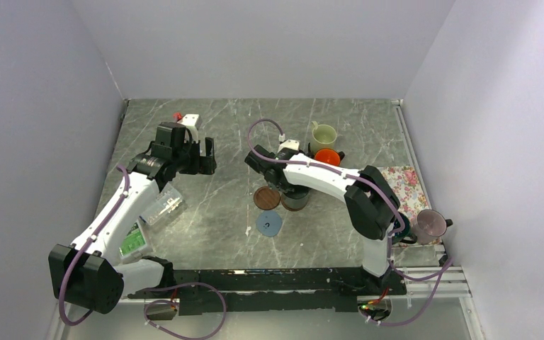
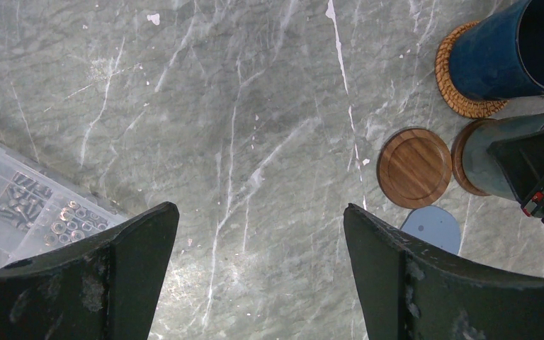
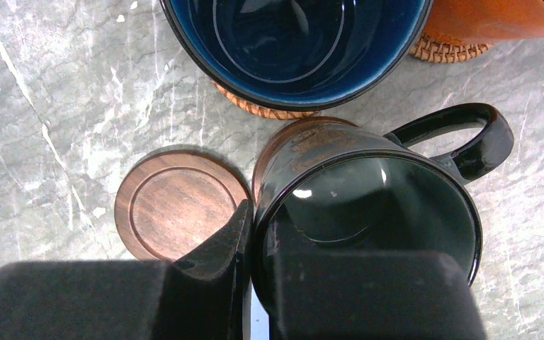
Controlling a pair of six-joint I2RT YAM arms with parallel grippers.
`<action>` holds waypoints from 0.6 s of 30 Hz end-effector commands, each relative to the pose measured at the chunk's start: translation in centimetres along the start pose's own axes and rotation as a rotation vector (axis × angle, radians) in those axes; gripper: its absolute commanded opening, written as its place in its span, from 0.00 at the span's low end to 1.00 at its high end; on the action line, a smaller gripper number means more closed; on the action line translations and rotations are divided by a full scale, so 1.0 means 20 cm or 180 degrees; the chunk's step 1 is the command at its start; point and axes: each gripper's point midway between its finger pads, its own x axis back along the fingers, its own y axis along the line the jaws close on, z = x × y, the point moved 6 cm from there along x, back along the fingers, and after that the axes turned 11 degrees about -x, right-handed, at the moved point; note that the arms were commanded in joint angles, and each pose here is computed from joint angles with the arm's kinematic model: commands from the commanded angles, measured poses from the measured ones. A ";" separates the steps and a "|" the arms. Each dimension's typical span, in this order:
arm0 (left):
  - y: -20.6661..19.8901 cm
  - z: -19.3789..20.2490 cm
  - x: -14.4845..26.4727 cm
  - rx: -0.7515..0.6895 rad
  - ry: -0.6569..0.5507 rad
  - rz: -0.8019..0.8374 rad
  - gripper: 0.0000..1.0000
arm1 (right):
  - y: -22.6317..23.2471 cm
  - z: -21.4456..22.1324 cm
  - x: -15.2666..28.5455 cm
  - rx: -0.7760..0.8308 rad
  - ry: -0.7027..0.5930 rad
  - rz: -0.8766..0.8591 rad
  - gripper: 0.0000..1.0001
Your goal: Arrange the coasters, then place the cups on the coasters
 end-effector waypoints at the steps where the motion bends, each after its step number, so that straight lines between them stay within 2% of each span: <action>1: 0.01 -0.04 0.03 -0.0032 -0.0168 -0.0014 0.93 | 0.00 -0.01 -0.02 -0.0052 -0.0123 0.0024 0.00; 14: 0.01 -0.05 0.04 -0.0033 -0.0180 -0.0007 0.93 | 0.01 -0.01 0.00 -0.0081 -0.0096 -0.0034 0.00; 18: 0.00 -0.05 0.04 -0.0033 -0.0194 -0.0007 0.93 | 0.02 -0.01 0.01 -0.0095 -0.0072 -0.0070 0.06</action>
